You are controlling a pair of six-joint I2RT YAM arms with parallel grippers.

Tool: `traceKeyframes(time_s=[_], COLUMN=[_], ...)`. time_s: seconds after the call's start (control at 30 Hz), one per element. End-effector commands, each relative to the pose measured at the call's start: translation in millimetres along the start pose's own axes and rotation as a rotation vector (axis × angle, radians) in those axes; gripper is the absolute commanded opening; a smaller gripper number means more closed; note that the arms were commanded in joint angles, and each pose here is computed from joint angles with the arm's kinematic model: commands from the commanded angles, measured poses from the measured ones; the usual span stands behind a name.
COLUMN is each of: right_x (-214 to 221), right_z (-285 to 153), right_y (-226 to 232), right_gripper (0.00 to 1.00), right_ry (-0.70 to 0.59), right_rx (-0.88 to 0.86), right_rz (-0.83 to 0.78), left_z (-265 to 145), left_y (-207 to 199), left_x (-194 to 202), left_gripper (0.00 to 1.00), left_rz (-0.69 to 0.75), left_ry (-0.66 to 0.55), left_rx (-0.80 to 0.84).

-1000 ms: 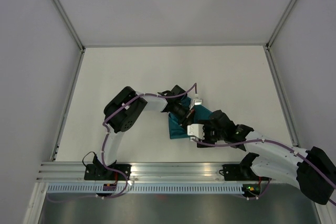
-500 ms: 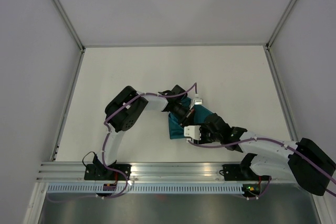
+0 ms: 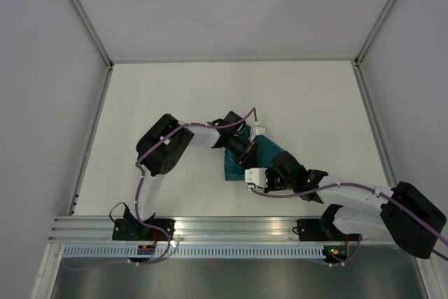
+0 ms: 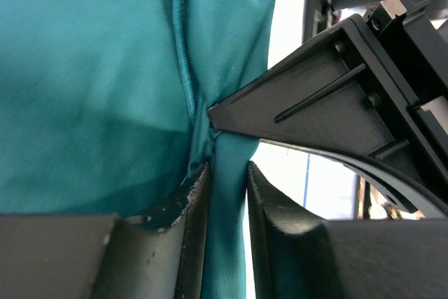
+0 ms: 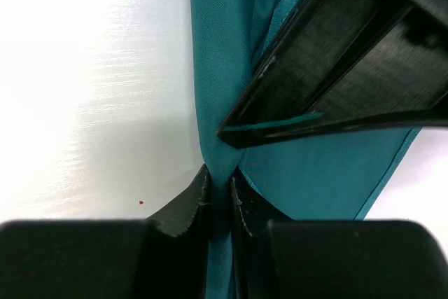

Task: Fold the napkin, place the utensils inside, and roll it up
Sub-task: Roll the napkin with the utensil

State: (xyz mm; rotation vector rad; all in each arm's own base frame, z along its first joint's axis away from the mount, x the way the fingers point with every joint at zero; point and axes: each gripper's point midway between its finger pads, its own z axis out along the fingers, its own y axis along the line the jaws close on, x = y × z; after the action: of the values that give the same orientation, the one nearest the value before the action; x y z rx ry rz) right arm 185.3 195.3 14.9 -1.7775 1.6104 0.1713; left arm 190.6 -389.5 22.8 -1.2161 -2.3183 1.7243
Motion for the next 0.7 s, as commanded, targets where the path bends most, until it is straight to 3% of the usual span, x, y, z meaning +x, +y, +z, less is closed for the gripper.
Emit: traceKeyframes(time_s=[0.0,0.2,0.4,0.57,0.6,0.67], right_x=[12,11,14,26,28,30], right_z=[2,2,2,9,9,12], right_y=[14,11,6,0,-1,-1], right_gripper=[0.04,0.0,0.0,0.01,0.0,0.01], right_ry=[0.037,0.042,0.048,0.072,0.075,0.089], right_rx=[-0.071,-0.211,-0.408,-0.553,-0.577,-0.659], right_rz=[0.057,0.111,0.223,0.308,0.328,0.355], left_z=[-26,-69,-138,-189,-202,-216], left_y=[23,14,14,-11,-35,-37], left_x=[-24,-62,-93,-89,-98,-86], left_gripper=[0.35,0.37,0.37,0.38,0.38,0.38], left_rz=[-0.019,0.041,0.104,0.162,0.238,0.27], left_ry=[-0.129,-0.33,-0.613,-0.846,-0.925,-0.974], left_rx=[-0.176,-0.313,-0.681,-0.844,-0.849,-0.957])
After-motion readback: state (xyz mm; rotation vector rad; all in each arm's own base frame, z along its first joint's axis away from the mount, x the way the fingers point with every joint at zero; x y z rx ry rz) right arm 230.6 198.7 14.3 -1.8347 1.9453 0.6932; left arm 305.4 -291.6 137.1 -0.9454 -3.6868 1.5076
